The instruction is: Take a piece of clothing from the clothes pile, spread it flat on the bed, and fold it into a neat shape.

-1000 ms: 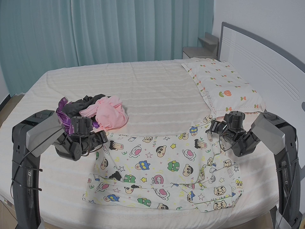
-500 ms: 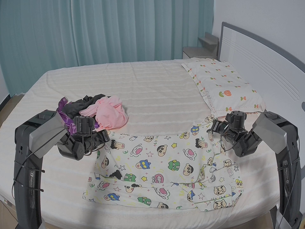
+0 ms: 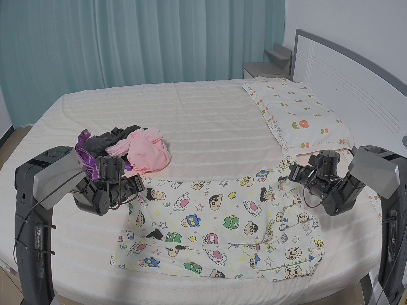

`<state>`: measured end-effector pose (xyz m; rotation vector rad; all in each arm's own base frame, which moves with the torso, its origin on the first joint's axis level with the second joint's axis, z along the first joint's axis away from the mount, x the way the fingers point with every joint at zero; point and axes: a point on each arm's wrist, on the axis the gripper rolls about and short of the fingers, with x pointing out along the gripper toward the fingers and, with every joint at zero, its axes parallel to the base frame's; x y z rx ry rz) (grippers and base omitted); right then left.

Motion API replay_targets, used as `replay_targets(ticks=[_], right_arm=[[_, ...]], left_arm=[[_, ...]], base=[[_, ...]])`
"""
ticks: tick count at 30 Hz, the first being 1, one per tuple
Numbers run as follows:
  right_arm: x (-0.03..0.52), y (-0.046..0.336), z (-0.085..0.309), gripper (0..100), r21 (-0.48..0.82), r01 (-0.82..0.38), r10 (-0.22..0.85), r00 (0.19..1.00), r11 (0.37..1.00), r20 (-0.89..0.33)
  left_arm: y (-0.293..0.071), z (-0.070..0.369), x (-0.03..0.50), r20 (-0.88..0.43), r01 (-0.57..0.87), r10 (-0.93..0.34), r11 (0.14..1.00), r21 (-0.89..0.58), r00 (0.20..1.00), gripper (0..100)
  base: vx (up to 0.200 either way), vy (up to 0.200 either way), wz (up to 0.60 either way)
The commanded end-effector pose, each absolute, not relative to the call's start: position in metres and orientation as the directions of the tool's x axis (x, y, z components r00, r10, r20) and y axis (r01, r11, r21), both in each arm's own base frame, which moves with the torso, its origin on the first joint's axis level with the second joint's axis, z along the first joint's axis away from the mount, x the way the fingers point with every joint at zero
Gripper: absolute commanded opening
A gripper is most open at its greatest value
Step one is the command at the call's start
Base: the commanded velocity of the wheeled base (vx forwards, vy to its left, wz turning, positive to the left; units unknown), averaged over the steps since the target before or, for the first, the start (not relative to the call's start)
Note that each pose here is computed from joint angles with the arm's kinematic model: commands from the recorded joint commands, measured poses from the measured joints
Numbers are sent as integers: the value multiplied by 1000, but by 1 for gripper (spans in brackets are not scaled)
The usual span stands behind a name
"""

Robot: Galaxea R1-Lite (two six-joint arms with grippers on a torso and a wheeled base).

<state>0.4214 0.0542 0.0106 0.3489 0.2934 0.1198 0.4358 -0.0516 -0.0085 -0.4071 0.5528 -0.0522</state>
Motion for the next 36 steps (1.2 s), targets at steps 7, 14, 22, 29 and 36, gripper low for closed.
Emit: replay_targets(ticks=[7,14,22,29,36], right_arm=[[353,40,48,0,372,-122,223,944,920,-244],[311,36,52,0,369,-150,260,927,917,-270],[270,33,50,0,351,-180,294,906,919,-305],[239,31,38,0,314,-196,311,873,929,-376],[221,29,27,0,282,-207,320,831,937,-455]], left_arm=[[-50,12,401,-503,-52,-164,920,-388,849,0],[-47,1,378,-525,-38,-162,936,-349,836,0],[-44,-10,349,-539,-16,-170,946,-323,825,0],[-42,-20,329,-558,-6,-174,952,-307,811,0],[-47,-25,321,-572,13,-188,955,-296,799,0]], base=[[0,0,0],[0,0,0],[0,0,0],[0,0,0],[0,0,0]])
